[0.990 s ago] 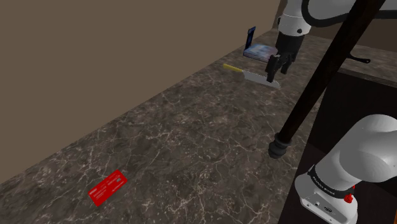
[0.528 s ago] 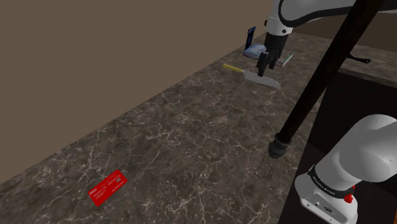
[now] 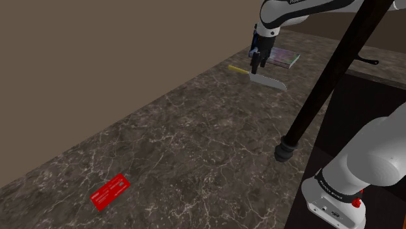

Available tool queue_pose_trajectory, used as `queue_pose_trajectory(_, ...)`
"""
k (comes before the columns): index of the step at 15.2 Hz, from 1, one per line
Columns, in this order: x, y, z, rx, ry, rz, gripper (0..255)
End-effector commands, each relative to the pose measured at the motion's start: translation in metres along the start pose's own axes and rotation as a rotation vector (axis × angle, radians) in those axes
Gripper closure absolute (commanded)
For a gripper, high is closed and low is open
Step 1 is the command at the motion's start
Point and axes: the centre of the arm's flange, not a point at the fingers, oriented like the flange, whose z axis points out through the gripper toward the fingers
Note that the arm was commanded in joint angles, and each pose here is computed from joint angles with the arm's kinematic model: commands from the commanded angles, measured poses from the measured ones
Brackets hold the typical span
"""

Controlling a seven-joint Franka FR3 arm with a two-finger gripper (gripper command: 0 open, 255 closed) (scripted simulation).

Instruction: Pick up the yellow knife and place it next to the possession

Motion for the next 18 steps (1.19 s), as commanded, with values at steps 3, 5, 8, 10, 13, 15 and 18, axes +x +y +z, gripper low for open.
queue_pose_trajectory(3, 0.013, 0.01, 0.018, 0.004, 0.0, -0.021, 0)
queue_pose_trajectory(5, 0.013, 0.01, 0.029, 0.004, 0.0, -0.021, 0)
queue_pose_trajectory(8, 0.013, 0.01, 0.048, 0.004, 0.0, -0.021, 0)
queue_pose_trajectory(10, 0.013, 0.01, 0.048, 0.004, 0.0, -0.021, 0)
queue_pose_trajectory(13, 0.013, 0.01, 0.048, 0.004, 0.0, -0.021, 0)
queue_pose_trajectory(15, 0.013, 0.01, 0.048, 0.004, 0.0, -0.021, 0)
queue_pose_trajectory(18, 0.013, 0.01, 0.048, 0.004, 0.0, -0.021, 255)
